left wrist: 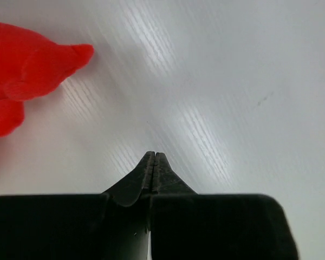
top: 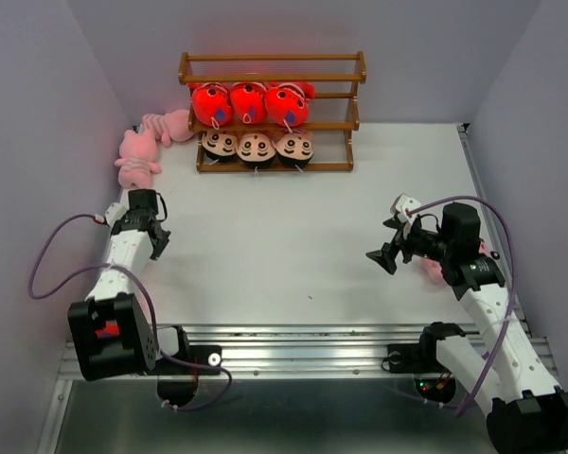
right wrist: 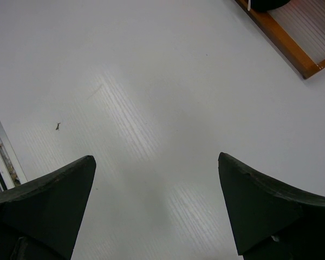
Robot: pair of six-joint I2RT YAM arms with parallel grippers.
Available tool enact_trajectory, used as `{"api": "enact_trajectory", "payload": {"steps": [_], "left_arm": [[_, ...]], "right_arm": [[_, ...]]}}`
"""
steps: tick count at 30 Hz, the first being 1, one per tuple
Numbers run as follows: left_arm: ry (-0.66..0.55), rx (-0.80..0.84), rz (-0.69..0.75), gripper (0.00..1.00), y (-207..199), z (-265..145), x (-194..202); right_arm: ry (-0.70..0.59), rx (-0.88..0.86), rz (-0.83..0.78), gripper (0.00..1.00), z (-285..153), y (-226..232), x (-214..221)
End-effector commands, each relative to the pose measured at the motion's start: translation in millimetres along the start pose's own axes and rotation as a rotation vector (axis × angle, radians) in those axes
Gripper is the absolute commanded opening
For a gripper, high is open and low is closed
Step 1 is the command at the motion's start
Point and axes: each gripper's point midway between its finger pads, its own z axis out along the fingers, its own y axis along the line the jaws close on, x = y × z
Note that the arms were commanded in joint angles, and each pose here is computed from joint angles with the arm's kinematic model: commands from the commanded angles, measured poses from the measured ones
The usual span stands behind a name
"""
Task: Place and organize the stuffed toys onto the shelf
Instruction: Grab a stuffed toy with the left arm
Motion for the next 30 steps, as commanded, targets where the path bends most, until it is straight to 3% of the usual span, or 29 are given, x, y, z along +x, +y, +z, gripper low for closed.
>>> {"api": "enact_trajectory", "payload": {"steps": [1,6,8,9,10,13,18,25,30], "left_arm": [[-0.190,0.024,-0.042,0.05,0,-56,-43],[-0.376,0.086,-0.099,0.06,5,-103,-75],[-0.420,0.054,-0.142,0.13,17,-110,-81],[-0.432,0.042,-0.175,0.28,24,-113,-81],[-0.431,-0.009,-0.190,0.65,37,-112,-77],[-0.375,-0.062,-0.223,0.91,50,-104,-63],[-0.291,-0.153,-0.210,0.98,65,-94,-44],[-0.358,-0.181,-0.294,0.99,89,-113,-51],[-0.389,-0.246,-0.321,0.99,102,-105,-60]], "right_arm": [[-0.016,0.004,-0.017,1.00,1,-3,-5],[0.000,-0.054,0.026,1.00,7,1,1],[0.016,-0.082,0.054,1.00,12,3,6],[0.016,-0.091,0.057,1.00,12,4,7],[0.017,-0.091,0.056,1.00,13,3,7],[0.023,-0.087,0.058,1.00,15,1,10],[0.056,-0.072,0.070,1.00,19,-3,21],[0.072,-0.076,0.083,1.00,22,-6,27],[0.070,-0.069,0.079,1.00,21,-6,26]]}}
